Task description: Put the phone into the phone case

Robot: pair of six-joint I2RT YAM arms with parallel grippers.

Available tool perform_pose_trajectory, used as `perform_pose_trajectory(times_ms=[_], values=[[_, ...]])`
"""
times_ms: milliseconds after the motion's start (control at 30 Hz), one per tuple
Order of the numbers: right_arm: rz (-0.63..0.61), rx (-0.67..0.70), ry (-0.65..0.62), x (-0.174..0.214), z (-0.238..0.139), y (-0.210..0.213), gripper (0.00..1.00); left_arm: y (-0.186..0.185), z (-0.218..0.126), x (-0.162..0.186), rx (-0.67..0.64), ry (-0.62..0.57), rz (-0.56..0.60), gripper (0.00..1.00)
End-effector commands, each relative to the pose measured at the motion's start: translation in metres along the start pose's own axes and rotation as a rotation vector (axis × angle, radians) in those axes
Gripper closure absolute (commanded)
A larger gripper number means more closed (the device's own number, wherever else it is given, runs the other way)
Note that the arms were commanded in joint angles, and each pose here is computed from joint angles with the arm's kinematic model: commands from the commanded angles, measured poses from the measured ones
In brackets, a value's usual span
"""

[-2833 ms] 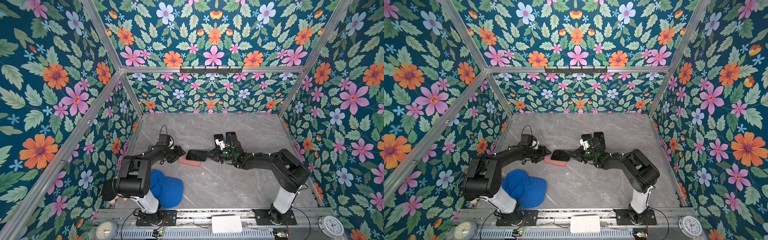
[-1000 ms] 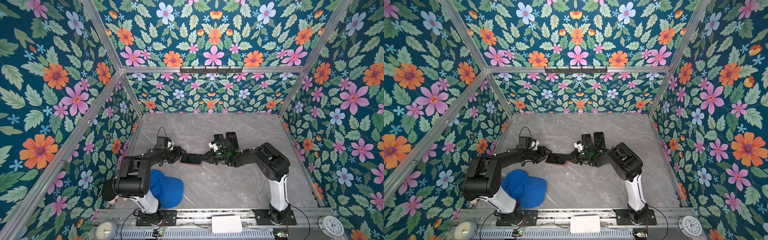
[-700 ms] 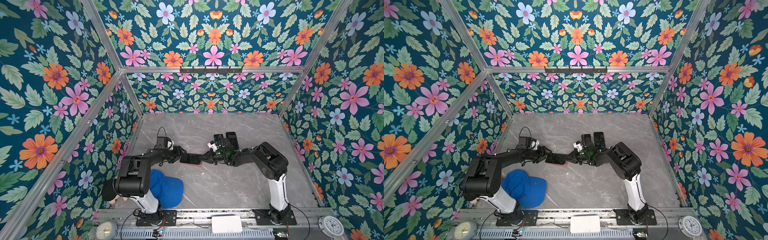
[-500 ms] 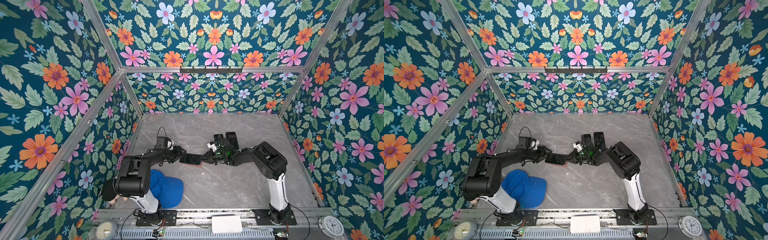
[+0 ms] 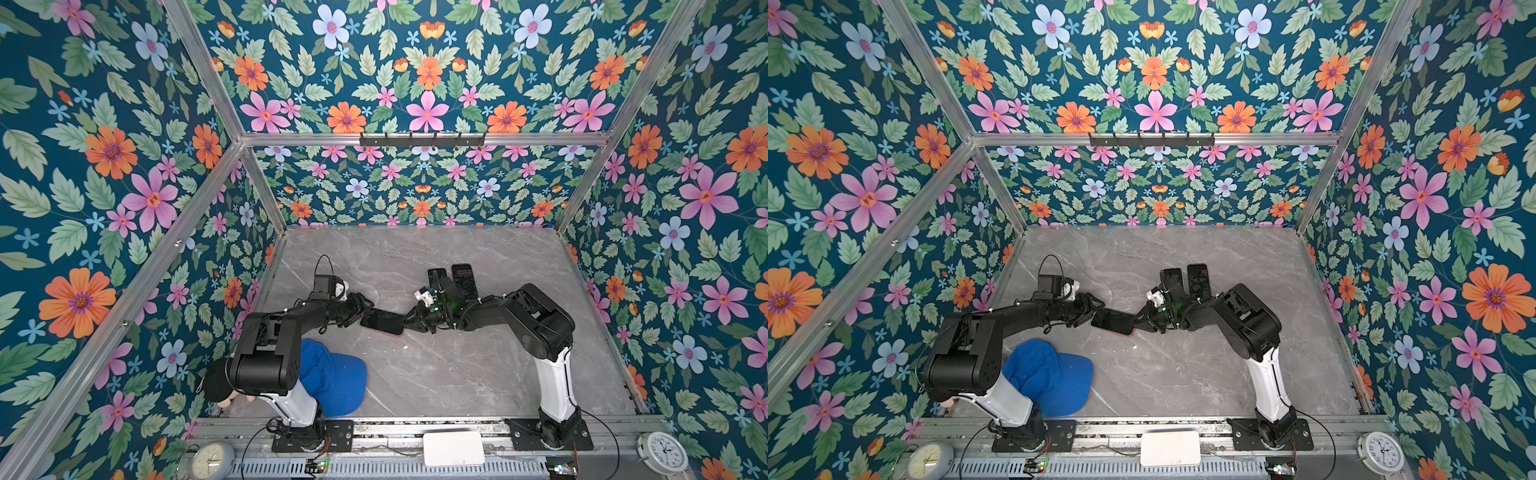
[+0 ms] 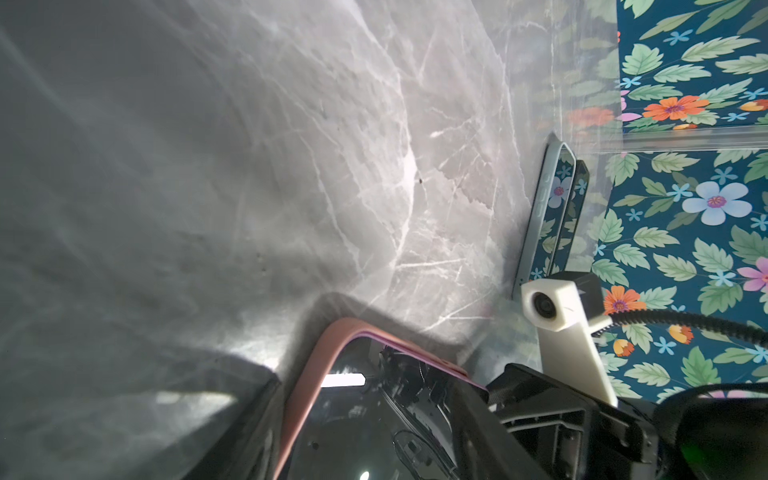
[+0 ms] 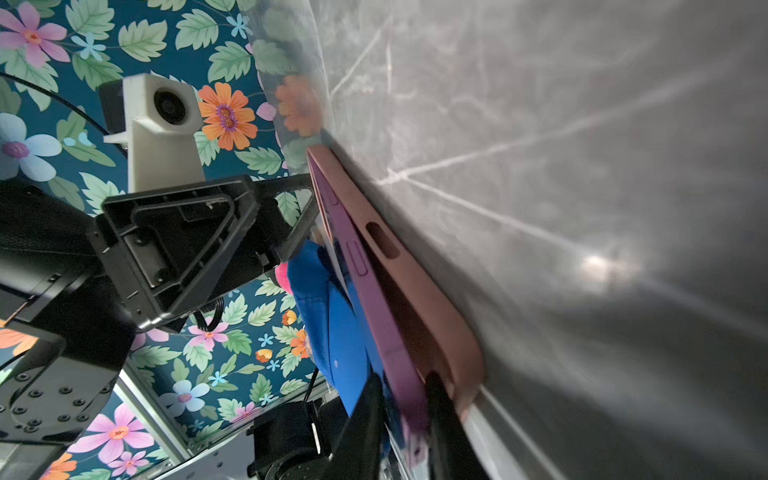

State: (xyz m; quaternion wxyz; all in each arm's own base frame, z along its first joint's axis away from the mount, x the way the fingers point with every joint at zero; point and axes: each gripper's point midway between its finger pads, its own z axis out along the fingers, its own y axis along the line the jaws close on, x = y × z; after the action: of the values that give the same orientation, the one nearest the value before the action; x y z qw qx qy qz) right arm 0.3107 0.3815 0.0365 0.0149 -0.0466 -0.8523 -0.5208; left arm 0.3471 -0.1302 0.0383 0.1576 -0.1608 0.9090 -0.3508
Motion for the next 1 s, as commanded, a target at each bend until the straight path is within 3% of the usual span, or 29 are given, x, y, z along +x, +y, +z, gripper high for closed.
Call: perform_pose_trajectory(times_ms=[0, 733, 967], values=[[0.015, 0.045, -0.002, 0.002, 0.0, -0.007, 0.76, 0.015, 0.0, 0.015, -0.057, 0.049, -0.057, 0.34], [-0.009, 0.277, -0.008, 0.018, -0.029, 0.004, 0.55, 0.027, -0.016, 0.015, -0.15, 0.023, -0.032, 0.32], [-0.084, 0.391, -0.023, 0.033, -0.037, -0.004, 0.61, 0.017, -0.017, 0.028, -0.106, 0.053, -0.016, 0.32]])
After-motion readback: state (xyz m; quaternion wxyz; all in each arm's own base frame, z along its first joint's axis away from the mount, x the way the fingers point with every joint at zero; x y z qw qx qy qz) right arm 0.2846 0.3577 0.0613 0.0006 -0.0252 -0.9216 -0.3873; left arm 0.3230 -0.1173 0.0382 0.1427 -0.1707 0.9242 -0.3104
